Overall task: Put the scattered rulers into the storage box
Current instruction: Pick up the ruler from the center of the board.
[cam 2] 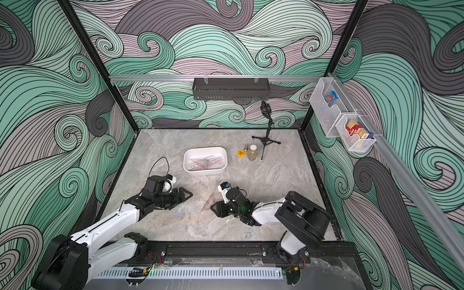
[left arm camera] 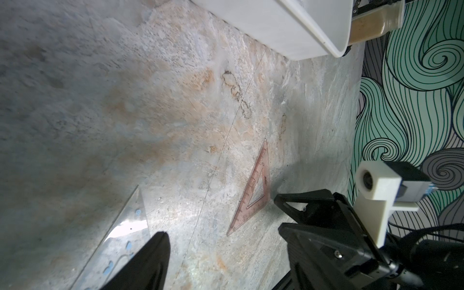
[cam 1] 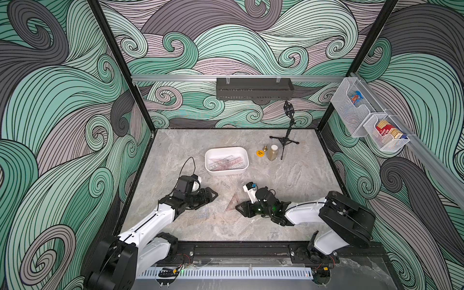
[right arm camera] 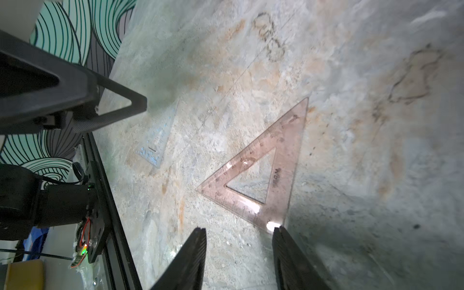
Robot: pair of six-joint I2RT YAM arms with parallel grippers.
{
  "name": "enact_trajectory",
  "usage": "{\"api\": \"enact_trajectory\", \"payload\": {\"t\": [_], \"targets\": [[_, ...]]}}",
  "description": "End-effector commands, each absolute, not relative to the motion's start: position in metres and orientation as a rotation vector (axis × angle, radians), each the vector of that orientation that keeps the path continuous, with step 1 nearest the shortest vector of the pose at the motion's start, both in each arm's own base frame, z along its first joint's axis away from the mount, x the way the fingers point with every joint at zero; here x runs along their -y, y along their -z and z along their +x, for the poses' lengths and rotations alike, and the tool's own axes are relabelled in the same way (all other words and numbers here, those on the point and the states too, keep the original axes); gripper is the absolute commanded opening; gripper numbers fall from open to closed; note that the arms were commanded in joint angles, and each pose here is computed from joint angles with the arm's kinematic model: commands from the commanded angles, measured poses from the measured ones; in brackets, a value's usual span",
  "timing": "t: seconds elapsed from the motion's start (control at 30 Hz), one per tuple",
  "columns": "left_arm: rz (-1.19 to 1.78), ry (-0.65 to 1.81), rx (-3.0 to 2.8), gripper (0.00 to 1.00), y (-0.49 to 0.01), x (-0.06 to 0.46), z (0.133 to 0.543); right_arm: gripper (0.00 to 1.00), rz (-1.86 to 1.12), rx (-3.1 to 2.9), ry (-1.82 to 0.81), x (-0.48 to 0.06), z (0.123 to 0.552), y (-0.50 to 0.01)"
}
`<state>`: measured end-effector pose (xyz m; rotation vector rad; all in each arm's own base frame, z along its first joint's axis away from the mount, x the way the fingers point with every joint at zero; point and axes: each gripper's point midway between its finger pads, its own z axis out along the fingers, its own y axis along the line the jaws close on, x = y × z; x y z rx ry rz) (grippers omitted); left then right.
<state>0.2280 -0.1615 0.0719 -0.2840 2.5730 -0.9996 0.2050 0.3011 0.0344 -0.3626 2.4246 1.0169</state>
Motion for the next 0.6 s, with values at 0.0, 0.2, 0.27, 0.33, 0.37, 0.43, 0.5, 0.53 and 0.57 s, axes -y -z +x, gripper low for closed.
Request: {"api": "enact_trajectory", "payload": {"t": [0.0,0.2,0.27,0.33,0.37,0.43,0.5,0.53,0.57], "targets": [[-0.264,0.990,-2.547,0.78,-0.078,0.162,0.232,0.48,-0.334,-2.413,-0.996,-0.295,0.214,-0.039],[-0.262,0.999,-2.551,0.78,-0.076,0.163,0.231,0.45,-0.356,-2.474,-1.035,-0.301,0.211,-0.019],[-0.262,1.000,-2.552,0.78,-0.076,0.164,0.230,0.45,-0.361,-2.483,-1.055,-0.303,0.209,-0.015],[-0.258,1.004,-2.554,0.78,-0.076,0.165,0.229,0.44,-0.366,-2.485,-1.082,-0.305,0.206,-0.015],[-0.256,1.004,-2.557,0.78,-0.075,0.165,0.229,0.44,-0.369,-2.484,-1.096,-0.307,0.204,-0.015],[-0.254,1.010,-2.560,0.78,-0.075,0.166,0.228,0.44,-0.373,-2.480,-1.112,-0.309,0.203,-0.017],[-0.239,1.027,-2.560,0.77,-0.076,0.169,0.227,0.44,-0.375,-2.473,-1.130,-0.312,0.203,-0.018],[-0.238,1.028,-2.563,0.77,-0.075,0.169,0.226,0.44,-0.376,-2.469,-1.144,-0.314,0.202,-0.020],[-0.236,1.033,-2.562,0.77,-0.076,0.170,0.226,0.44,-0.377,-2.463,-1.161,-0.316,0.202,-0.021]]}}
